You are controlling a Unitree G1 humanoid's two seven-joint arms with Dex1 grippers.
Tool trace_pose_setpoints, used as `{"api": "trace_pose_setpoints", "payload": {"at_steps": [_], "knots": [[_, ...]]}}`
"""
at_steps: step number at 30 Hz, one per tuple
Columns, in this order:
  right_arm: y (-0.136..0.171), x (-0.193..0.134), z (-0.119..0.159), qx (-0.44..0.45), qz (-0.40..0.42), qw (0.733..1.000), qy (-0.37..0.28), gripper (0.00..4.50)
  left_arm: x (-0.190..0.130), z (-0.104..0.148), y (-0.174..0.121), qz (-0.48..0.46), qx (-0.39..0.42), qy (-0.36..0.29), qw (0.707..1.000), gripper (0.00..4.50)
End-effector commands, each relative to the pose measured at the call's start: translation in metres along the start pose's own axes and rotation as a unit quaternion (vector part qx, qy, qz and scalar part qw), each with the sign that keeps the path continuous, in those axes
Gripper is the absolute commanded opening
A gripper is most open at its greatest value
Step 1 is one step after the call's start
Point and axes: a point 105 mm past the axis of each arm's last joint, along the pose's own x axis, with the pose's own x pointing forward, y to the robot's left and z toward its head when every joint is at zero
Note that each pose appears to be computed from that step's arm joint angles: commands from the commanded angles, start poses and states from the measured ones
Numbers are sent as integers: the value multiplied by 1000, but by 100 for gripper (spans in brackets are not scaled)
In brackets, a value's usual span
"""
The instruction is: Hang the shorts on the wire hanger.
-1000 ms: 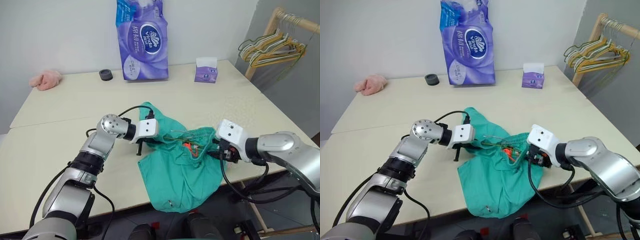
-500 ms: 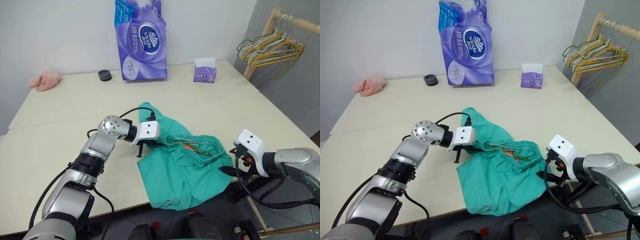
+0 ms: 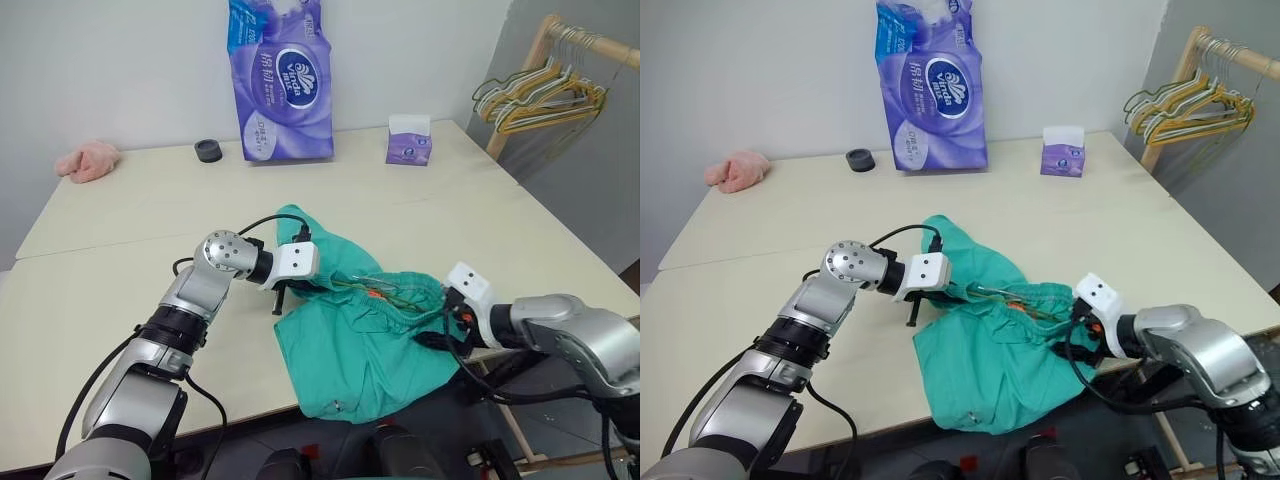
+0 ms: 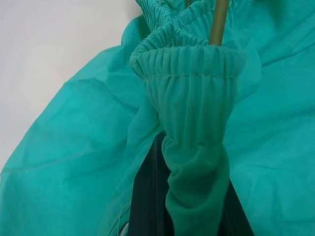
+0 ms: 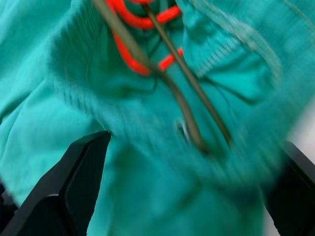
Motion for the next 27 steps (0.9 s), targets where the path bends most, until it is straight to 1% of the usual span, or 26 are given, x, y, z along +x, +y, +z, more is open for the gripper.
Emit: {"api": "trace_pose_setpoints", "payload": {"at_steps": [1, 4, 5, 6, 8, 10, 15, 17, 21, 27], "knots": [[-7, 4, 7, -22, -12, 1000, -5, 447, -4, 9, 3, 4, 17, -6, 1000, 0], [-15, 7, 3, -36, -18, 999, 12, 447, -5, 9, 4, 8, 14, -9, 1000, 0], [-16, 6, 2, -43, -19, 999, 17, 409, -5, 9, 4, 10, 13, -9, 1000, 0], [-15, 5, 1, -44, -15, 999, 19, 386, -6, 9, 5, 11, 12, -10, 1000, 0], [-14, 3, 0, -56, -9, 998, 21, 321, -6, 9, 5, 14, 5, -15, 1000, 0], [-13, 3, 2, -65, -8, 998, 19, 248, -7, 10, 6, 17, -5, -21, 1000, 0], [-9, 3, 15, -84, -10, 996, -1, 60, -8, 11, 7, 24, -31, -37, 999, 0], [-6, 2, 21, -89, -8, 996, -11, 4, -9, 12, 7, 25, -41, -44, 998, 0], [2, -1, 28, -104, -3, 994, -19, 2, -8, 13, 5, 21, -56, -58, 997, 0], [11, -5, 34, -119, 6, 993, -23, 2, -4, 22, -5, -4, -64, -97, 993, 0]]}}
